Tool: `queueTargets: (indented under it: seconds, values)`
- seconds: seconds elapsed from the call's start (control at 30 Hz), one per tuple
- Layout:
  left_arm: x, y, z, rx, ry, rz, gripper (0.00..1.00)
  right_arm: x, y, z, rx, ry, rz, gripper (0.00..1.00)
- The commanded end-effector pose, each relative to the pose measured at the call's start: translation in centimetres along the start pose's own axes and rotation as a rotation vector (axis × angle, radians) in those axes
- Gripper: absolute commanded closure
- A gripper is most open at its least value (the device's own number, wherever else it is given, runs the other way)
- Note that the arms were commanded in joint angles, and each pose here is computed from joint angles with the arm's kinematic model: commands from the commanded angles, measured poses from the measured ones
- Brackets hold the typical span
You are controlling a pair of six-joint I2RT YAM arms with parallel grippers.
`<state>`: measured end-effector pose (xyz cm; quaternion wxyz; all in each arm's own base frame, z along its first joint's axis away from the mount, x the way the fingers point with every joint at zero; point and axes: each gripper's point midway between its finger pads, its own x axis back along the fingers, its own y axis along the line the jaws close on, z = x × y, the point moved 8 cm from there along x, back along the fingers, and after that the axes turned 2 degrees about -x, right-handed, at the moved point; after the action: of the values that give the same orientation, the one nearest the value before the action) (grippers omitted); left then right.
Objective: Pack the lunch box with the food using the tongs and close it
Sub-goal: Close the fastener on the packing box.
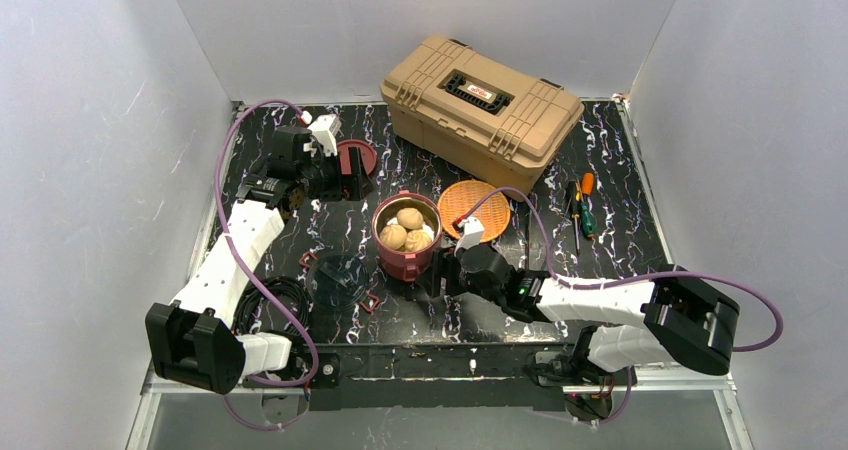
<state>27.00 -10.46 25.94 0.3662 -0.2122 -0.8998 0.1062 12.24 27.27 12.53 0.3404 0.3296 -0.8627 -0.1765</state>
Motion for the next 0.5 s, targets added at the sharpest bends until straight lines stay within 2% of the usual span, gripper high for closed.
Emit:
queueTargets:
  seconds: [0.0, 0.13, 0.47]
  values:
    - [0.5, -0.4, 0.0, -0.001, -0.01, 0.027, 0.14, 0.2, -1.6, -0.5, -0.003, -0.06, 0.136, 0.29]
    - [-0.1, -0.7, 0.1, 0.025, 0.013, 0.08, 0.14, 0.8, -1.7, -0.6, -0.008, -0.079, 0.136, 0.36]
    - [-0.3, -0.6, 0.2, 0.024, 0.018, 0.076, 0.14, 0.5, -0.7, -0.7, 0.029, -0.051, 0.055, 0.32]
